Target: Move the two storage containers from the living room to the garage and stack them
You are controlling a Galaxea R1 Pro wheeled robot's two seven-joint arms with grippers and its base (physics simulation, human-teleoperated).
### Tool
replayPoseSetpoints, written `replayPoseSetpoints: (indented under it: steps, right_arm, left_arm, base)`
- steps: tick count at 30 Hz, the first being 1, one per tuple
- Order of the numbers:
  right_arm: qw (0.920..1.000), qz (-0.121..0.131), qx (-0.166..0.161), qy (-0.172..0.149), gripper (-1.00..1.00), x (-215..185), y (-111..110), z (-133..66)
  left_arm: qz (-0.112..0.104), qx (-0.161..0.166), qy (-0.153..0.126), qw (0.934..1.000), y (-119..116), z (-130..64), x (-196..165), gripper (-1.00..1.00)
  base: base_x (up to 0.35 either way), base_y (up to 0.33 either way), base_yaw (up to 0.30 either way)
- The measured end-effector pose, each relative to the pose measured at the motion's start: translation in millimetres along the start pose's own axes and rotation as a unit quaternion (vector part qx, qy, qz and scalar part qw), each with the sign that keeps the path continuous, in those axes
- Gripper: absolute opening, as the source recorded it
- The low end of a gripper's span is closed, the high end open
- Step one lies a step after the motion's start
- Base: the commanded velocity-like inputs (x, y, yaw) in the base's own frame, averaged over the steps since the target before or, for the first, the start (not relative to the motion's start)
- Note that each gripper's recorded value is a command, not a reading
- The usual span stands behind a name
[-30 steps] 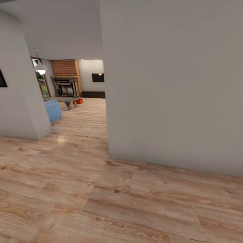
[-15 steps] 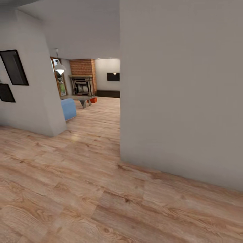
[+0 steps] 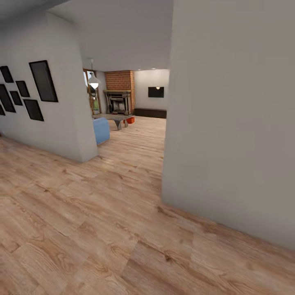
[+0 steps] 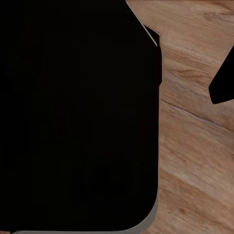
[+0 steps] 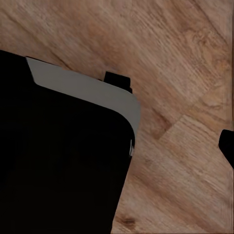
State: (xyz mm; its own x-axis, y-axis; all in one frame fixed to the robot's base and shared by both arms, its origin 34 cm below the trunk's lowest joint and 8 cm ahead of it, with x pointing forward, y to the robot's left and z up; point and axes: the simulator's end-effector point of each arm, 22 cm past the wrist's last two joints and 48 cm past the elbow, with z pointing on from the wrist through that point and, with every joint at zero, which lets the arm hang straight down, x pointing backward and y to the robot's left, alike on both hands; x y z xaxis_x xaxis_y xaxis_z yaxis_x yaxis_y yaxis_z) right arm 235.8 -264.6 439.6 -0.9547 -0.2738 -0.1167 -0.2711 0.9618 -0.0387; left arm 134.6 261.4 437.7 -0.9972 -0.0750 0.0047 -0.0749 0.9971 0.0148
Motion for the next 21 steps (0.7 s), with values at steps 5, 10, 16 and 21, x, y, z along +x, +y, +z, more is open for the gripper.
replayPoseSetpoints:
  steps: [5,10,16,21]
  right_arm:
    - [1.0000,0.000,-0.001,0.001,1.00,0.5,1.1,0.1]
    - [1.0000,0.000,-0.001,0.002,1.00,1.6,0.9,0.3]
    - [1.0000,0.000,-0.001,0.003,1.00,3.0,0.9,0.4]
    - [1.0000,0.001,-0.001,0.005,1.00,4.0,1.2,0.5]
  left_arm:
    - [0.000,0.000,0.001,1.0000,0.0,0.0,1.1,1.00]
    - [0.000,0.000,0.003,1.0000,0.1,0.0,2.1,1.00]
    - [0.000,0.000,0.004,1.0000,0.1,0.0,3.4,1.00]
    - [0.000,0.000,0.006,1.0000,0.3,0.0,4.5,1.00]
  base:
    - [0.325,0.000,0.265]
    - [0.325,0.000,0.265]
    - [0.325,0.000,0.265]
    - [0.325,0.000,0.265]
